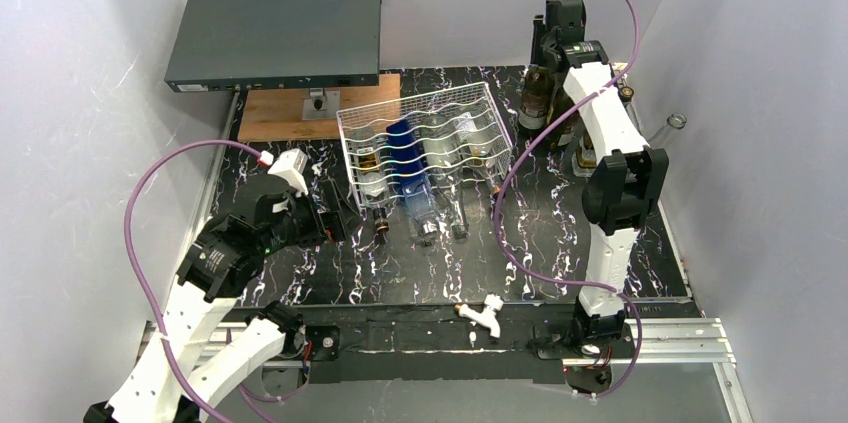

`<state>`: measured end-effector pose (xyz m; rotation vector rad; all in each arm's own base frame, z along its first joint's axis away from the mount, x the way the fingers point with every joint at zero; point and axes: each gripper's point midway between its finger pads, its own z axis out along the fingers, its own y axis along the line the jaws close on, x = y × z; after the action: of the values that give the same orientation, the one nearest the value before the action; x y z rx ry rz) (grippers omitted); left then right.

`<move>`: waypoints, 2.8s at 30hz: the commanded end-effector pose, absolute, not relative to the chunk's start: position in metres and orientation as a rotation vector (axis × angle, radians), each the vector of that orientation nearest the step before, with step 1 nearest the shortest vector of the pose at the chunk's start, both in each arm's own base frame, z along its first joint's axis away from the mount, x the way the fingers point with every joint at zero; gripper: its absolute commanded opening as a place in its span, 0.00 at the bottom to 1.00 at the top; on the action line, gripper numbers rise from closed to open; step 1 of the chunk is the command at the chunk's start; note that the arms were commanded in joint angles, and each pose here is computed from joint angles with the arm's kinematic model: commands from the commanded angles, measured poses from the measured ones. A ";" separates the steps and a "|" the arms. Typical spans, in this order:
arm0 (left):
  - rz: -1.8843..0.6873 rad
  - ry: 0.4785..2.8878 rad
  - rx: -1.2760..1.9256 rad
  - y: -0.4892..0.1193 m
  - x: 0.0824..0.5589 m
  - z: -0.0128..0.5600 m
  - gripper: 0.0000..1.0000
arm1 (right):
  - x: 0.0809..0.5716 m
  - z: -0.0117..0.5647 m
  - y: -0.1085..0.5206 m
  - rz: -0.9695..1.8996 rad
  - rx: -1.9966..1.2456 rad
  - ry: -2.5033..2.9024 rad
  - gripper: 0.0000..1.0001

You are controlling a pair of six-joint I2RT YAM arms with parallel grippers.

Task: Put the wine bottle on the wine rack

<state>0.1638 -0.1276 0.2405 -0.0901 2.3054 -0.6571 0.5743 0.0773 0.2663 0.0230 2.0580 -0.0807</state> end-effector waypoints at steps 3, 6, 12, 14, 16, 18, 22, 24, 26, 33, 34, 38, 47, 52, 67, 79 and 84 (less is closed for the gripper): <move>-0.674 2.318 -0.082 -0.130 0.161 0.245 0.98 | 0.557 0.422 0.077 0.017 0.039 1.707 0.01; -0.677 2.320 -0.082 -0.131 0.162 0.244 0.98 | 0.547 0.449 0.077 0.041 0.046 1.654 0.01; -0.685 2.324 -0.080 -0.133 0.163 0.243 0.98 | 0.523 0.495 0.083 0.112 0.020 1.564 0.01; -0.691 2.325 -0.078 -0.135 0.163 0.244 0.98 | 0.512 0.511 0.089 0.161 0.004 1.528 0.01; -0.693 2.327 -0.075 -0.135 0.164 0.244 0.98 | 0.502 0.526 0.099 0.228 -0.022 1.493 0.01; -0.695 2.329 -0.076 -0.136 0.164 0.243 0.98 | 0.492 0.538 0.112 0.298 -0.053 1.461 0.01; -0.699 2.329 -0.079 -0.136 0.164 0.243 0.98 | 0.475 0.554 0.140 0.390 -0.099 1.408 0.01; -0.704 2.327 -0.081 -0.137 0.164 0.244 0.98 | 0.469 0.557 0.154 0.418 -0.119 1.399 0.01; -0.706 2.327 -0.082 -0.137 0.164 0.244 0.98 | 0.465 0.558 0.168 0.431 -0.139 1.391 0.01; -0.707 2.325 -0.078 -0.137 0.164 0.245 0.98 | 0.467 0.541 0.204 0.430 -0.189 1.416 0.01; -0.707 2.324 -0.077 -0.137 0.164 0.245 0.98 | 0.468 0.537 0.207 0.427 -0.193 1.424 0.01; -0.704 2.322 -0.078 -0.137 0.164 0.246 0.98 | 0.469 0.522 0.214 0.395 -0.209 1.455 0.01; -0.699 2.332 -0.074 -0.138 0.166 0.242 0.98 | 0.471 0.486 0.217 0.318 -0.225 1.517 0.01; -0.697 2.336 -0.068 -0.138 0.166 0.241 0.98 | 0.477 0.474 0.219 0.304 -0.226 1.544 0.01; -0.690 2.333 -0.061 -0.138 0.167 0.242 0.98 | 0.479 0.455 0.219 0.260 -0.237 1.550 0.01; -0.692 2.337 -0.055 -0.139 0.169 0.242 0.98 | 0.452 0.424 0.214 0.234 -0.297 1.545 0.01; -0.691 2.334 -0.063 -0.139 0.169 0.241 0.98 | 0.431 0.388 0.206 0.226 -0.303 1.623 0.01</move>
<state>0.1688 -0.1366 0.2325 -0.0875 2.3599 -0.6720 0.4521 0.2187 0.3682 -0.3293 1.6886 0.2401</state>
